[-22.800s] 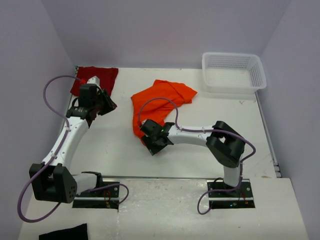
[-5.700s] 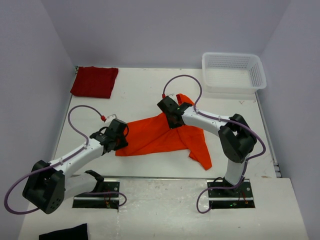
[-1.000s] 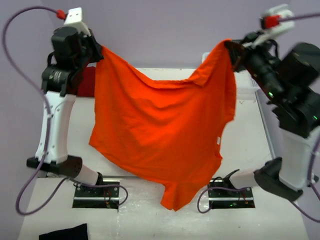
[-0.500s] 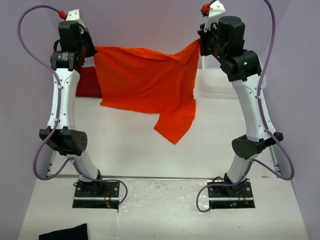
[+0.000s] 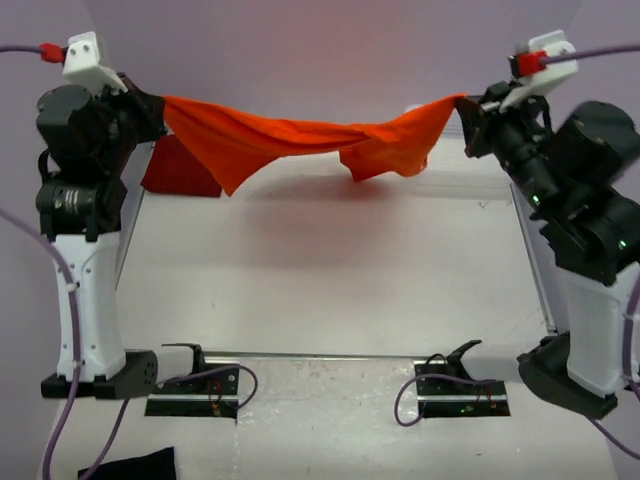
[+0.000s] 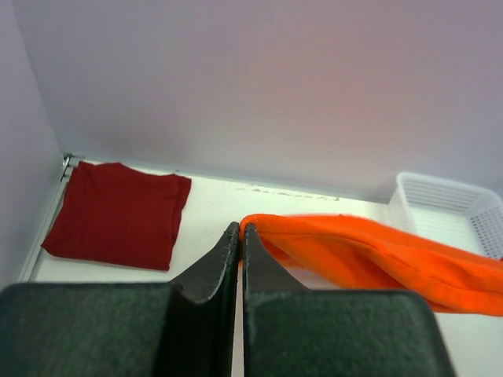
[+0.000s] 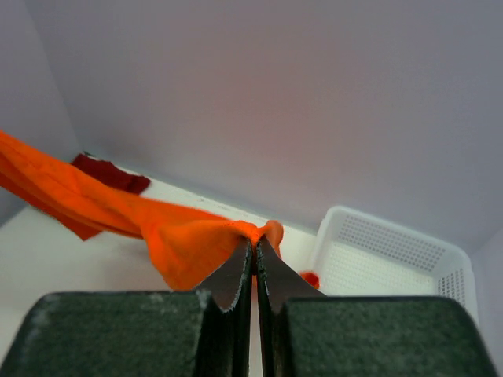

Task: Fold and stack the t-shirts
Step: Flatten out the tshirt

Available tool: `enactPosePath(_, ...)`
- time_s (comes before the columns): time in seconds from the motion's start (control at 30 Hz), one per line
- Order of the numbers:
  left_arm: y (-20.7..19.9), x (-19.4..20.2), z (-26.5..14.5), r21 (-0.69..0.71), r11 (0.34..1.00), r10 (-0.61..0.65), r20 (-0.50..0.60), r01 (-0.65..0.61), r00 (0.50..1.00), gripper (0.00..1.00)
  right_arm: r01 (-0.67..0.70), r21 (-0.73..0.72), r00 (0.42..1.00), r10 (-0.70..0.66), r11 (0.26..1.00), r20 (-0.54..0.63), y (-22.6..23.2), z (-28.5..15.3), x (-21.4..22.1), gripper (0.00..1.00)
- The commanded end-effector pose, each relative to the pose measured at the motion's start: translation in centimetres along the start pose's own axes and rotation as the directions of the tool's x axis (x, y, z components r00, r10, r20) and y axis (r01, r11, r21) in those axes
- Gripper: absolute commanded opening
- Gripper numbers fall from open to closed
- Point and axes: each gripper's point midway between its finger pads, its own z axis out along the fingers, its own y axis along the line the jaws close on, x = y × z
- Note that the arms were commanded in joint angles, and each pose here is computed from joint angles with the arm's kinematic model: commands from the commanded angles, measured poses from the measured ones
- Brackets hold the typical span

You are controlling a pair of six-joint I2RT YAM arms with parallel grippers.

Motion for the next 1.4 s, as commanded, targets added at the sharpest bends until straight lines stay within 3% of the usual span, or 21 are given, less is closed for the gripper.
enactPosePath(0.0,-1.5,-1.3,-3.9,0.071,0.997,-0.011,0.063,0.007,0.998,0.0,-0.029,0.004,0.996,0.028,1.0,0.079,-0.2,-3.6,-2.2,0.0)
enactPosePath(0.27,-3.7,-5.0,-11.8,0.141,0.99,-0.021,0.167,-0.003,0.986,0.0,-0.097,-0.09,0.985,0.109,0.991,0.136,0.5,-9.2,-4.7,0.0)
enactPosePath(0.4,-5.0,-7.2,-13.0,0.19,0.982,-0.039,0.208,-0.001,0.977,0.0,-0.121,-0.134,0.975,0.143,0.984,0.171,1.0,-9.6,-6.4,0.0)
enactPosePath(0.5,-5.4,-6.6,-11.0,0.22,0.975,-0.059,0.176,0.019,0.983,0.0,-0.115,-0.143,0.978,0.138,0.983,0.159,1.9,-7.8,-6.3,0.0)
enactPosePath(0.63,-4.0,-2.0,-5.6,0.193,0.979,-0.081,0.066,0.067,0.995,0.0,-0.083,-0.134,0.996,0.085,0.988,0.015,4.4,-2.3,-1.2,0.0)
enactPosePath(0.73,-0.8,4.4,-0.3,0.067,0.991,-0.11,-0.066,0.114,0.992,0.0,-0.065,-0.136,0.994,0.051,0.989,-0.101,6.1,2.7,4.2,0.0)
enactPosePath(0.77,1.4,8.6,2.0,-0.019,0.992,-0.123,-0.147,0.122,0.981,0.0,-0.094,-0.135,0.987,0.075,0.986,-0.141,6.6,3.9,5.8,0.0)
enactPosePath(0.8,2.3,10.2,3.3,-0.051,0.991,-0.134,-0.153,0.127,0.979,0.0,-0.108,-0.134,0.984,0.087,0.985,-0.153,7.0,5.4,6.9,0.0)
enactPosePath(0.83,3.4,12.2,4.4,-0.096,0.986,-0.154,-0.179,0.138,0.972,0.0,-0.103,-0.111,0.971,0.075,0.989,-0.228,6.9,7.9,10.6,0.0)
enactPosePath(0.87,5.2,16.6,6.0,-0.159,0.978,-0.17,-0.254,0.132,0.952,0.0,-0.115,-0.123,0.969,0.084,0.986,-0.231,7.3,9.3,11.5,0.0)
enactPosePath(1.03,10.0,24.2,10.6,-0.321,0.943,-0.193,-0.313,0.088,0.93,0.0,-0.092,-0.061,0.922,0.062,0.994,-0.382,6.1,17.2,19.8,0.0)
enactPosePath(1.23,10.4,26.5,12.9,-0.311,0.944,-0.215,-0.326,0.111,0.92,0.0,-0.009,-0.026,0.906,-0.002,1.0,-0.423,4.2,21.3,22.8,0.0)
enactPosePath(1.37,7.4,23.3,13.2,-0.164,0.974,-0.197,-0.281,0.156,0.939,0.0,0.016,0.0,0.92,-0.015,1.0,-0.391,3.2,20.3,20.9,0.0)
